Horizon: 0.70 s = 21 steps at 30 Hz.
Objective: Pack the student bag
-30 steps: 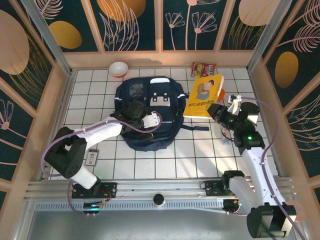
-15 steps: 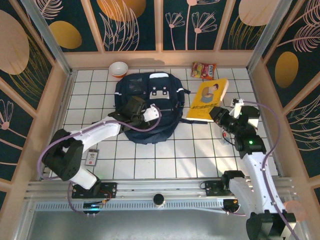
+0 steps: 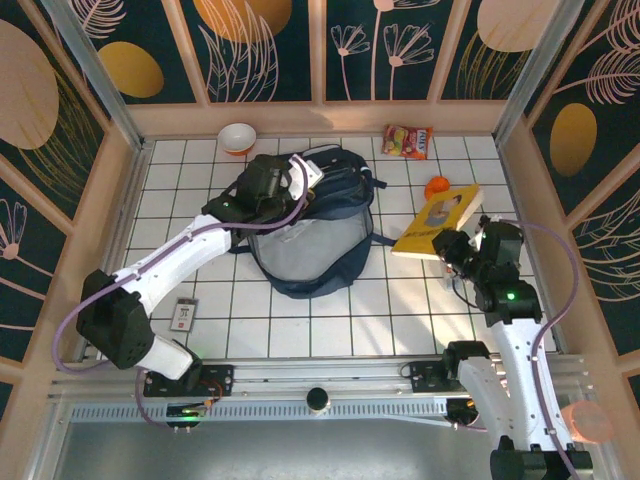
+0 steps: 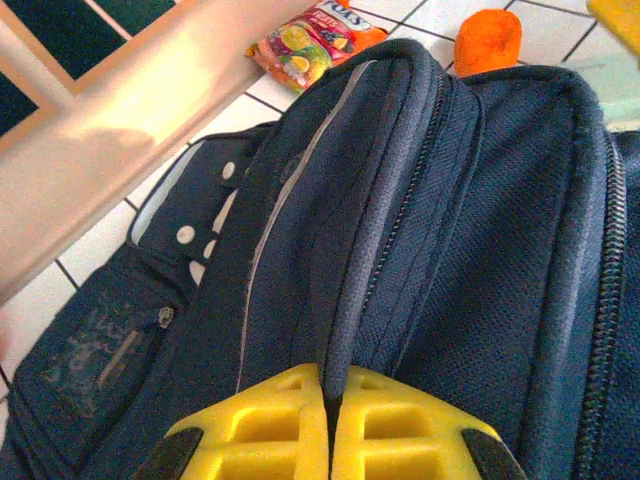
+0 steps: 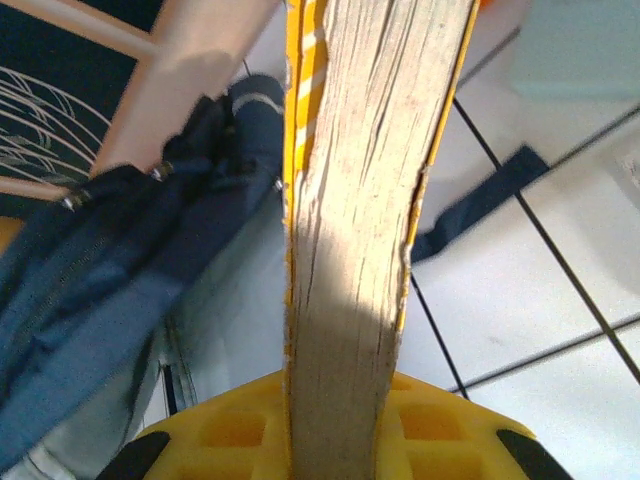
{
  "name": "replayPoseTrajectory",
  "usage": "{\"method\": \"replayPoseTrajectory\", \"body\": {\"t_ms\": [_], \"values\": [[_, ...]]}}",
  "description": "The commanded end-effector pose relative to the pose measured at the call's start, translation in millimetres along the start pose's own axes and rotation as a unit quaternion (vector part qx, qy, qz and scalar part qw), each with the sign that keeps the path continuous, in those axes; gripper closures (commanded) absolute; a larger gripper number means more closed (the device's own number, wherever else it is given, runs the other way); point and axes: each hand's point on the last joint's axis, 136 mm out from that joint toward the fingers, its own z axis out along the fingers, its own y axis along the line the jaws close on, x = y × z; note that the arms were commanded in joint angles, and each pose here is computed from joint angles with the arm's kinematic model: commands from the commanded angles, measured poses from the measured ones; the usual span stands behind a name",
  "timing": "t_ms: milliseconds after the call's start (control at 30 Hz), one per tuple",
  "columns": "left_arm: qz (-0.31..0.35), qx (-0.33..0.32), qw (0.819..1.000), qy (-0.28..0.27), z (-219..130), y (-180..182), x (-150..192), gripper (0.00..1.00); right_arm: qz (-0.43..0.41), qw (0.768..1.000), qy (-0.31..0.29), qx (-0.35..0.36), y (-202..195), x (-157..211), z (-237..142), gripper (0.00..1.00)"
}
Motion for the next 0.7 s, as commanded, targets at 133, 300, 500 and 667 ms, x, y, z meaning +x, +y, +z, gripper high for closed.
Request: {"method": "replayPoseTrajectory", "body": {"t_ms": [133, 300, 500, 667], "values": [[-0.081, -0.024, 0.995, -0.061, -4, 17, -53, 1.00, -0.003, 0.996, 0.035, -0.083, 34, 24, -30, 1.00], [-0.086, -0.021, 0.994, -0.061, 1, 18, -56, 1.00, -0.012, 0.969, 0.117, -0.216, 73, 58, -36, 1.00], [-0.092, -0.019, 0.993, -0.065, 4, 18, -63, 1.00, -0.031, 0.945, 0.180, -0.272, 96, 92, -26, 1.00], [-0.093, -0.010, 0.993, -0.073, 3, 17, -70, 1.00, -0.047, 0.921, 0.209, -0.327, 126, 114, 0, 1.00]]}}
